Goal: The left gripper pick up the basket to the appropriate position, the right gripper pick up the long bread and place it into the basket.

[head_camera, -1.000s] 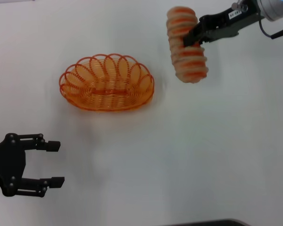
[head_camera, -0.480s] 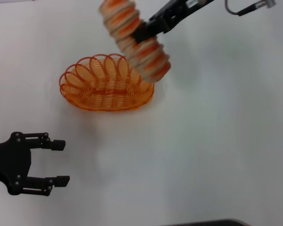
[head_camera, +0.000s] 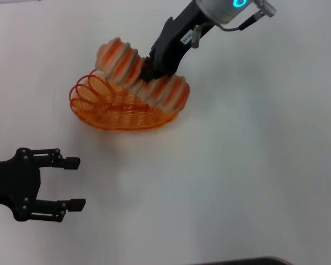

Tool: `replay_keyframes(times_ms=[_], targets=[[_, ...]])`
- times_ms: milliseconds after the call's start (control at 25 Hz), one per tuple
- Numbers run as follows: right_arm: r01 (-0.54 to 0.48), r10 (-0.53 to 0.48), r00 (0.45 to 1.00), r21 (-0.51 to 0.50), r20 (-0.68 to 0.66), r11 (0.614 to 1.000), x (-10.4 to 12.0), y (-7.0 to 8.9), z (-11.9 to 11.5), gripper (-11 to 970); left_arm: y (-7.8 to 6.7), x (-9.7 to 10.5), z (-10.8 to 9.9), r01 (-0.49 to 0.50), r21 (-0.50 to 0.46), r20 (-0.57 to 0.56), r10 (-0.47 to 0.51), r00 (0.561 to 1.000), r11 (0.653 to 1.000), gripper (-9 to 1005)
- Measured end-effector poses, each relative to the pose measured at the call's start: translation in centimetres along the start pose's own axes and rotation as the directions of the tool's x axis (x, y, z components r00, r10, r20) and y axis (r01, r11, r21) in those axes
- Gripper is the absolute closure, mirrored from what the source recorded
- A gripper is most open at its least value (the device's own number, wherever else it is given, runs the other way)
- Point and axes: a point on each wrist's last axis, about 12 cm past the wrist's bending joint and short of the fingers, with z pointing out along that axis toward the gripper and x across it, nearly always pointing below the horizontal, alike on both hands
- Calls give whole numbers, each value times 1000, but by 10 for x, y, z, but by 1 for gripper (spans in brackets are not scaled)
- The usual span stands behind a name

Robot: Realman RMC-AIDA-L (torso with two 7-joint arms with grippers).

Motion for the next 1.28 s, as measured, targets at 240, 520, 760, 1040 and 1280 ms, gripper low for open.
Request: replay_keyframes(times_ms=[240,520,760,1040,1280], targets=[[123,-119,991,59,-62,991,-11,5,16,788,3,-3,3,-2,-6,5,2,1000,1000,198],[244,-231,964,94,-135,965,-23,9,24,787,7,-6,4,8,-19,2,-8,1000,1000,198],[272,-256,956,106,-142,957,-26,10,27,787,10,-8,4,4,-29,10,-4,1000,1000,199],[281,-267,955,108,-130,954,-28,10,27,547,11,-10,4,3,-34,13,-3,1000,999,200],[244,-239,968,78,-71,967,-29,13,26,376,12,-10,3,11,-49,26,-9,1000,999,200]])
